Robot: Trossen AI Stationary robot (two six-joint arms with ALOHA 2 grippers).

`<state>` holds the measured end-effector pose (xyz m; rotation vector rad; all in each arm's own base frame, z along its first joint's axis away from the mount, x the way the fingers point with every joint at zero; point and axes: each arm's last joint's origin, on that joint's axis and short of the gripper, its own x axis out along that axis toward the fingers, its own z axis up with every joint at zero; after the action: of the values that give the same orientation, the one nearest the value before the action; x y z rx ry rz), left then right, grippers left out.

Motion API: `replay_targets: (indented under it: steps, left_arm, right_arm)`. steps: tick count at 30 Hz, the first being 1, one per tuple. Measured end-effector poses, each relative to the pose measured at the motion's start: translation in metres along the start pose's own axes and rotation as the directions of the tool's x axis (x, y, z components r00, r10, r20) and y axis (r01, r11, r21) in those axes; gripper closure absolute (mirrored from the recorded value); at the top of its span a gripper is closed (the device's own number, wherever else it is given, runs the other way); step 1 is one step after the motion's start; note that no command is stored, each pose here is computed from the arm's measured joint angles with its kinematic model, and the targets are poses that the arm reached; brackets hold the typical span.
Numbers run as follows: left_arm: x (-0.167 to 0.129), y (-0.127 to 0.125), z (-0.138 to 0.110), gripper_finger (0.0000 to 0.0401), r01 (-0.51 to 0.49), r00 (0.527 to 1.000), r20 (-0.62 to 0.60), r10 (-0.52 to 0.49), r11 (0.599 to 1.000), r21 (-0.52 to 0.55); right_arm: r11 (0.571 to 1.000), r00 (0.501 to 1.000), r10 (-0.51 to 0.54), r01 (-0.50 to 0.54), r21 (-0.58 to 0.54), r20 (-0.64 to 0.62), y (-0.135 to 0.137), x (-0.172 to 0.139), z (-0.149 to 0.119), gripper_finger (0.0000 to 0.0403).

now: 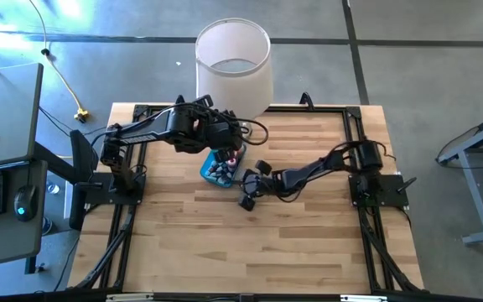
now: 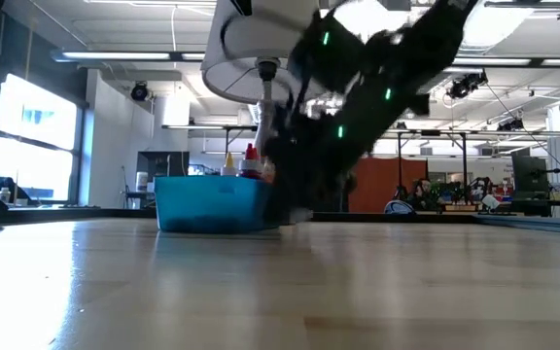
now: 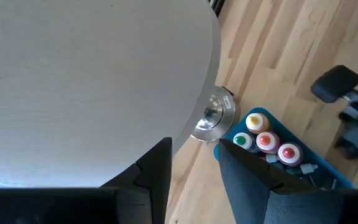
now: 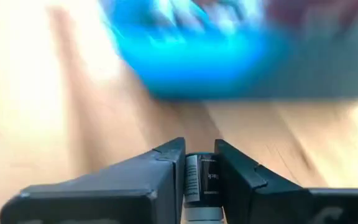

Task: Pick & Place food coloring
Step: Put the small black food coloring bottle into the blue bin, then return to Home Position

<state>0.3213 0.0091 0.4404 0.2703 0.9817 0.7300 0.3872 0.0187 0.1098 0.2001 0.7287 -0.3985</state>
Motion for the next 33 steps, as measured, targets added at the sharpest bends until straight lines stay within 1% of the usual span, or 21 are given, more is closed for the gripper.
replay_targets:
  steps: [1,3,5,8,11,14,17,21,23,27,31,33]
  left_arm:
    - [0.0,0.0,0.0,0.0273,0.001,1.0,0.0,-0.001,1.0,0.0]
    - [0.0,0.0,0.0,0.0273,0.001,1.0,0.0,-0.001,1.0,-0.001]
    - [0.0,0.0,0.0,0.0273,0.0,1.0,0.0,0.0,1.0,0.0]
    - [0.0,0.0,0.0,0.0273,-0.009,1.0,0.002,0.009,1.0,0.007]
    - [0.0,0.002,0.0,0.0273,-0.055,0.998,0.011,0.055,0.998,0.009]
    - [0.0,0.003,0.001,0.0273,-0.09,0.996,0.018,0.09,0.996,0.009]
    - [0.0,0.003,0.001,0.0273,-0.092,0.996,0.019,0.091,0.996,0.008]
    - [0.0,0.003,0.001,0.0273,-0.114,0.993,0.023,0.114,0.993,0.016]
    - [0.0,0.004,0.001,0.0273,-0.126,0.992,0.025,0.125,0.992,0.02]
    - [0.0,0.004,0.001,0.0273,-0.13,0.991,0.025,0.129,0.991,0.02]
    - [0.0,0.004,0.001,0.0273,-0.124,0.992,0.025,0.124,0.992,0.014]
    - [-0.002,0.005,0.0,0.0273,-0.114,0.993,0.027,0.114,0.993,-0.004]
  right_arm:
    - [1.0,1.0,0.019,-0.019,-0.004,0.018,0.001,-0.007,0.006,0.0339]
    - [0.998,0.992,0.055,-0.056,0.0,0.111,0.004,-0.023,0.025,0.0337]
    - [0.998,0.978,0.068,-0.069,-0.001,0.199,0.004,-0.033,0.04,0.0333]
    - [0.995,0.953,0.096,-0.096,-0.014,0.289,0.004,-0.033,0.049,0.0335]
    - [0.993,0.933,0.11,-0.115,-0.007,0.342,0.004,-0.027,0.059,0.034]
    - [0.997,0.933,0.08,-0.072,-0.036,0.351,0.004,-0.015,0.065,0.034]
    - [0.996,0.941,0.055,-0.026,-0.091,0.333,0.006,-0.005,0.066,0.033]
    - [0.982,0.944,0.056,0.007,-0.189,0.327,0.01,-0.004,0.071,0.0312]
    - [0.975,0.953,0.039,0.03,-0.222,0.301,0.008,-0.002,0.067,0.0304]
    - [0.978,0.948,0.035,0.033,-0.208,0.316,0.002,0.0,0.071,0.0286]
    - [0.972,0.946,0.019,0.058,-0.227,0.323,0.0,0.001,0.074,0.0268]
    - [0.972,0.944,0.014,0.064,-0.226,0.329,0.002,-0.005,0.079,0.0262]
